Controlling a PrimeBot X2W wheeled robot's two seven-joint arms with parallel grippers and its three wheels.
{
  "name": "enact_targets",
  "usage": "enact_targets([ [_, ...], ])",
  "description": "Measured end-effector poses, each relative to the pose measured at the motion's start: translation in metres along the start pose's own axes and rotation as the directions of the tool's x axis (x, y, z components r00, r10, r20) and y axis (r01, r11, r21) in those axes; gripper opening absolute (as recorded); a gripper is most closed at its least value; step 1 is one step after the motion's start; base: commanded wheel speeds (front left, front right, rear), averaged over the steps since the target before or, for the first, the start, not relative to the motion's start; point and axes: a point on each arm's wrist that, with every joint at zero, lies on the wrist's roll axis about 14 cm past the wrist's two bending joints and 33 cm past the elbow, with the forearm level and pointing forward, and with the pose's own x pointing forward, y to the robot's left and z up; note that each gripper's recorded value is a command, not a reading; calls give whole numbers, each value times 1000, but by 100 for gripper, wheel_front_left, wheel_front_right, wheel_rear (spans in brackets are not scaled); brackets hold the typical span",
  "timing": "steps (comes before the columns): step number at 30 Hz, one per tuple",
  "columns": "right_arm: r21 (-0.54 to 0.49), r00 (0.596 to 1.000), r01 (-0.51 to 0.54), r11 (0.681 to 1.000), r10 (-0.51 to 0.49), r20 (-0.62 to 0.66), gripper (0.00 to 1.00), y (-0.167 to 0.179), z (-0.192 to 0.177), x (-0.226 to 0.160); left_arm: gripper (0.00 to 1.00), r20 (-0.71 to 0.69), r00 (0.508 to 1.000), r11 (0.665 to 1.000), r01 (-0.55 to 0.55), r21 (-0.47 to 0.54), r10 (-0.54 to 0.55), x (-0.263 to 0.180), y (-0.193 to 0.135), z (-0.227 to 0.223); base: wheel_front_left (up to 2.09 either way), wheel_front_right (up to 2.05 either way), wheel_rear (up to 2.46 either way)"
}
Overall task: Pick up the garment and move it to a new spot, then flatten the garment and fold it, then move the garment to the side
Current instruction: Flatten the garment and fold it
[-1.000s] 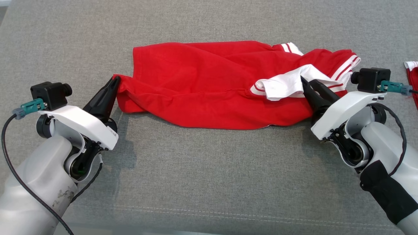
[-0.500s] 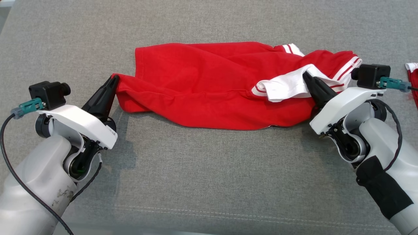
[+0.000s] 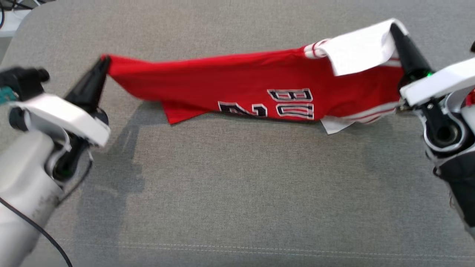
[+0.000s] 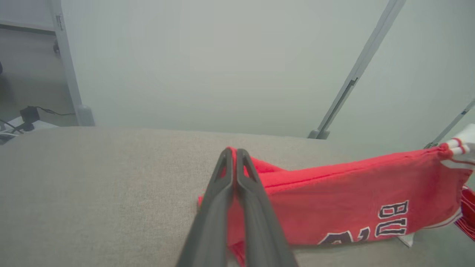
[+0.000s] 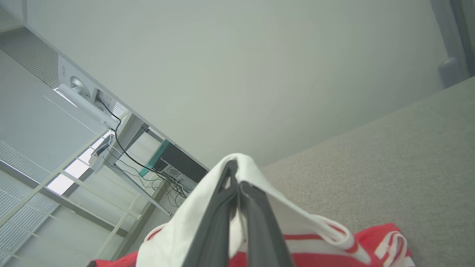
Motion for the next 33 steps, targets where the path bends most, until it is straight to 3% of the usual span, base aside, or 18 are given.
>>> enact_targets([
  [5, 26, 982, -100, 995, 94, 161, 0, 42, 64, 15, 0, 168, 984, 993, 47, 104, -65, 23, -16, 84, 0, 0, 0],
  [8, 2, 931, -181, 984, 170, 323, 0, 81, 118, 22, 0, 300, 948, 986, 62, 153, -106, 31, -33, 145, 0, 0, 0],
  [10, -21, 874, -234, 972, 220, 432, 0, 108, 158, 22, 0, 423, 896, 982, 60, 181, -132, 29, -46, 197, 0, 0, 0],
  [12, -55, 821, -286, 957, 274, 501, 0, 133, 188, 20, 0, 561, 811, 977, 58, 207, -167, 18, -61, 254, 0, 0, 0],
  [14, -60, 804, -315, 947, 299, 513, 0, 147, 194, 16, 0, 650, 740, 980, 62, 190, -173, 3, -70, 285, 0, 0, 0],
  [15, -54, 810, -325, 944, 307, 499, 0, 151, 190, 15, 0, 659, 734, 982, 61, 180, -166, 0, -70, 284, 0, 0, 0],
  [17, -52, 865, -301, 952, 295, 405, 0, 142, 164, 16, 0, 605, 784, 985, 52, 162, -141, 3, -61, 251, 0, 0, 0],
  [20, -17, 967, -168, 986, 168, 190, 0, 85, 101, 8, 0, 372, 927, 998, 38, 54, -56, 7, -35, 143, 0, 0, 0],
  [23, 6, 997, -19, 1000, 19, -76, 0, 24, 31, -21, 0, 71, 997, 999, 1, -47, 3, -14, -15, 42, 0, 0, 0],
  [26, -29, 925, 48, 998, -56, -375, 0, -7, -33, -61, 0, -179, 984, 998, -31, -62, 19, -45, -1, -20, 0, 0, 0],
  [29, -32, 786, 24, 999, -39, -617, 0, -5, -77, -103, 0, -342, 940, 997, -23, -70, -2, -71, 0, -46, 0, 0, 0],
  [30, -32, 786, 24, 999, -39, -617, 0, -5, -77, -103, 0, -342, 940, 997, -23, -70, -2, -71, 0, -46, 0, 0, 0],
  [33, -25, 657, -19, 1000, -6, -754, 0, 5, -91, -141, 0, -419, 908, 1000, 8, -25, -17, -87, 1, -43, 0, 0, 0],
])
